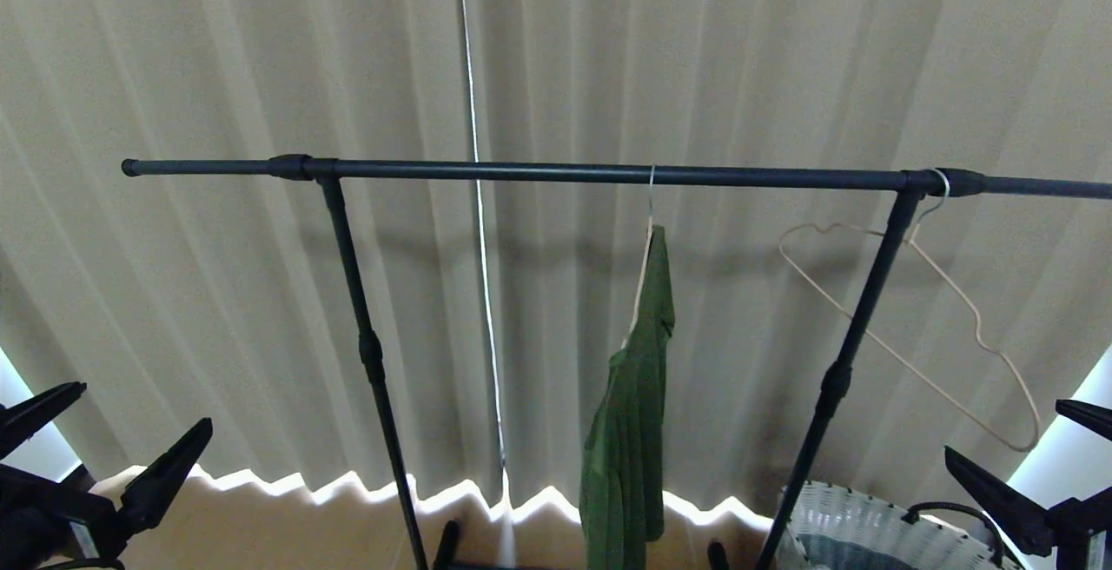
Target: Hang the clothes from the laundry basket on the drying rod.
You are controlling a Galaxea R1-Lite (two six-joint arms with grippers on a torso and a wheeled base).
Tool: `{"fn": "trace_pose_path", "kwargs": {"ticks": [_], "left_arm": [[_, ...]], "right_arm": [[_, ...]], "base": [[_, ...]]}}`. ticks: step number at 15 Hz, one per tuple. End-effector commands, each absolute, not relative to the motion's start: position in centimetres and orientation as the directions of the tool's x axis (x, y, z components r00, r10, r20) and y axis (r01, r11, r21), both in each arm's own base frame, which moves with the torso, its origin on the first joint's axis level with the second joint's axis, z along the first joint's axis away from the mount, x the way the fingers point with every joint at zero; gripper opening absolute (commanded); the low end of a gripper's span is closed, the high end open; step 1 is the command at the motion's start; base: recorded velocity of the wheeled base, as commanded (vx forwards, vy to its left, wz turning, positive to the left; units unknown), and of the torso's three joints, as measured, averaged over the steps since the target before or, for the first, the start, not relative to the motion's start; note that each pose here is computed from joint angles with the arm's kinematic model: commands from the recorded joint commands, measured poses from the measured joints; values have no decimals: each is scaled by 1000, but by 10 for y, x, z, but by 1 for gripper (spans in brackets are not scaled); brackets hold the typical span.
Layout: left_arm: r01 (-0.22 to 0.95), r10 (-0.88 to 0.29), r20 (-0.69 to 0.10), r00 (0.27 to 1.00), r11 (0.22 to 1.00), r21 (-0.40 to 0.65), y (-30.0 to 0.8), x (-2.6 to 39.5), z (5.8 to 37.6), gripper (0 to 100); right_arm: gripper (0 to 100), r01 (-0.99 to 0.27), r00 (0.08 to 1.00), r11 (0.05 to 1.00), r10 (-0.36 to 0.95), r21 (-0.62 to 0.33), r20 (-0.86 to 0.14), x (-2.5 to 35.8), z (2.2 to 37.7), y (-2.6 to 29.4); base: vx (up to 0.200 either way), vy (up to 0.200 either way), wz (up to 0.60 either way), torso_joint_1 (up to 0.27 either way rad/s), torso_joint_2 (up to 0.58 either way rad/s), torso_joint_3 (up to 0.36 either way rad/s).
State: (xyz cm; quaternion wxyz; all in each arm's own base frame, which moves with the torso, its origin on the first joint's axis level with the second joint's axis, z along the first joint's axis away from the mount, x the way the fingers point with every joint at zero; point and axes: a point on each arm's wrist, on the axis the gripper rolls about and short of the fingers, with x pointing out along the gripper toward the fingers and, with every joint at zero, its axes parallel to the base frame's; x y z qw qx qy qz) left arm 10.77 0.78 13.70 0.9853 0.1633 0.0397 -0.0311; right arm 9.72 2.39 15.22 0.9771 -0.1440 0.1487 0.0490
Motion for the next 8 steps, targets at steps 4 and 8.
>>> {"fn": "trace_pose_path", "kwargs": {"ticks": [4,8], "left_arm": [[85,-56,-100,993,945,316,7,109,136,100],[85,-57,-95,994,945,317,7,109,136,100]], "right_arm": [[100,-141,948,952,51,-270,-314,96,149,23],[100,-147,940,951,49,-272,-337,92,140,22]], "base": [[-200,0,0,-1,0,4],[-50,0,0,1,1,1]]}}
